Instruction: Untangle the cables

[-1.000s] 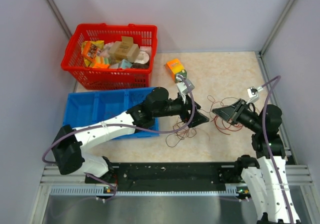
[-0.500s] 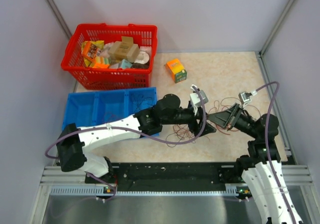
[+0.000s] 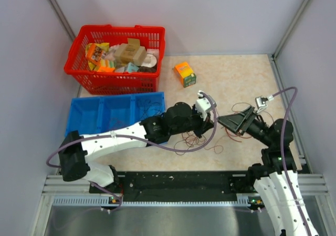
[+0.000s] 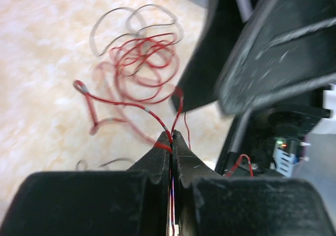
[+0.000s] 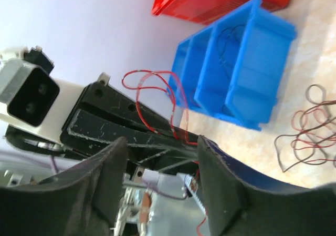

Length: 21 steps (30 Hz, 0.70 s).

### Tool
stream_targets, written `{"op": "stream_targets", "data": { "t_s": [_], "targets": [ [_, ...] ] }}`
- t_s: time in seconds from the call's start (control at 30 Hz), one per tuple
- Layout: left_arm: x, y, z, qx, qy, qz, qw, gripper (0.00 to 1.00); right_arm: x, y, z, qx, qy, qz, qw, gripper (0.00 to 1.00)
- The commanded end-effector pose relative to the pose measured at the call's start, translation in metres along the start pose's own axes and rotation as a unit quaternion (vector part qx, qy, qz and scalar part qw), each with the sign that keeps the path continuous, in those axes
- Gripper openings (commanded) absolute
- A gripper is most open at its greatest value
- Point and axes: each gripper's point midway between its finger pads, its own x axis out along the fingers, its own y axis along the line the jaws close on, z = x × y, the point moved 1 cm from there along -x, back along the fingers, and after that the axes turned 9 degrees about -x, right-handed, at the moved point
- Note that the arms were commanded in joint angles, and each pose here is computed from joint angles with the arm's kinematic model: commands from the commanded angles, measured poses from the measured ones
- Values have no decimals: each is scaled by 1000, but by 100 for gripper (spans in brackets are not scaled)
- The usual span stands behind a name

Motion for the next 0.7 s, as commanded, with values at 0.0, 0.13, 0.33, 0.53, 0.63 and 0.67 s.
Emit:
{"op": "stream_targets", "data": {
  "t_s": [0.0,0.13,0.33,0.53,0.63,0.67],
  "targets": [
    [-49,37,36,10,-76,125,989,0,-5,-32,13,-99,-23,-117,988,66],
    [-122,69,49,12,-112,236,965,0,-10,-73,16,-135,-35,-188,972,79],
    [-248,120,54,27,-131,447,884,0,-15,-141,8,-146,-16,-279,949,79],
    [-346,158,63,10,-175,581,795,0,-10,-149,2,-140,1,-269,953,79],
    [-369,179,57,-1,-174,625,761,0,-11,-146,2,-144,-4,-264,954,79],
    [-371,186,52,-8,-171,633,755,0,-11,-147,1,-145,-5,-264,954,79]
  ]
}}
